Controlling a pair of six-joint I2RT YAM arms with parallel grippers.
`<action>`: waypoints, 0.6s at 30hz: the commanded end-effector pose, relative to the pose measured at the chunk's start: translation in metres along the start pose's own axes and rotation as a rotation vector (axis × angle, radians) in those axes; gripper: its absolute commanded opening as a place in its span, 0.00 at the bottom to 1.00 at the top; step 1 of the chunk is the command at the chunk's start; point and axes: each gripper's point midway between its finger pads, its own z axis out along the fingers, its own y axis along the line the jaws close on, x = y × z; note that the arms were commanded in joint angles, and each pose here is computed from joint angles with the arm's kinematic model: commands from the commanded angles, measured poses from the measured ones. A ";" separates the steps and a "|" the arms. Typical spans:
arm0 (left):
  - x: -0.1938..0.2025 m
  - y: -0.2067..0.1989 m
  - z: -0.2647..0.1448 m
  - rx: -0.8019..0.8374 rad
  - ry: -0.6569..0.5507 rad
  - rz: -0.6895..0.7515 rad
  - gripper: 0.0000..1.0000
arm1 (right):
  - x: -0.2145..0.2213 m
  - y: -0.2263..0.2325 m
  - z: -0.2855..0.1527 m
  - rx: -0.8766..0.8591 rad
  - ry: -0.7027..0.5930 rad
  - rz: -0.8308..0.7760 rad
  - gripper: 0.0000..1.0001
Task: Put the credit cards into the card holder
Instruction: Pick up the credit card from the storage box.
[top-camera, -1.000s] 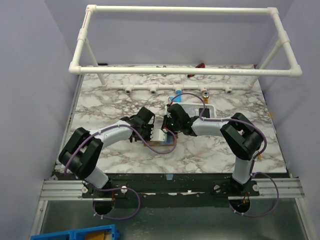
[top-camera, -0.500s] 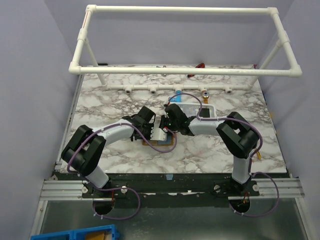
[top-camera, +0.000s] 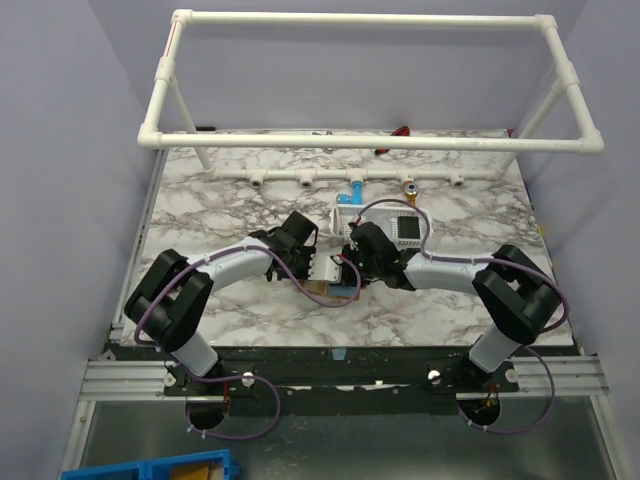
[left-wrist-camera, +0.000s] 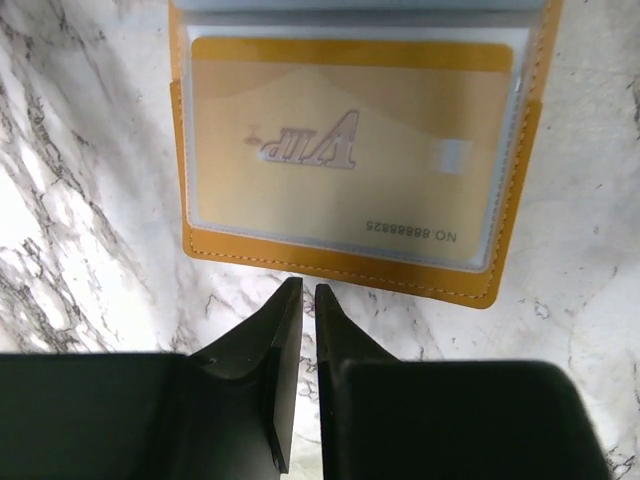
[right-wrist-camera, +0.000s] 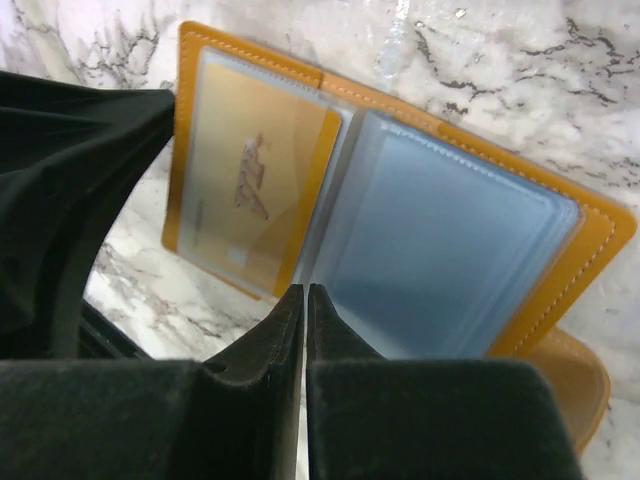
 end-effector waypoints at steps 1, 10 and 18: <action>-0.008 -0.003 0.003 0.022 0.001 -0.015 0.13 | -0.010 -0.001 -0.016 0.022 -0.040 -0.014 0.09; -0.019 0.014 -0.059 -0.001 -0.058 -0.143 0.12 | -0.137 -0.011 -0.087 0.097 -0.296 -0.047 0.38; -0.010 0.065 -0.118 -0.259 -0.042 -0.262 0.98 | -0.192 -0.080 -0.086 0.327 -0.341 -0.016 0.62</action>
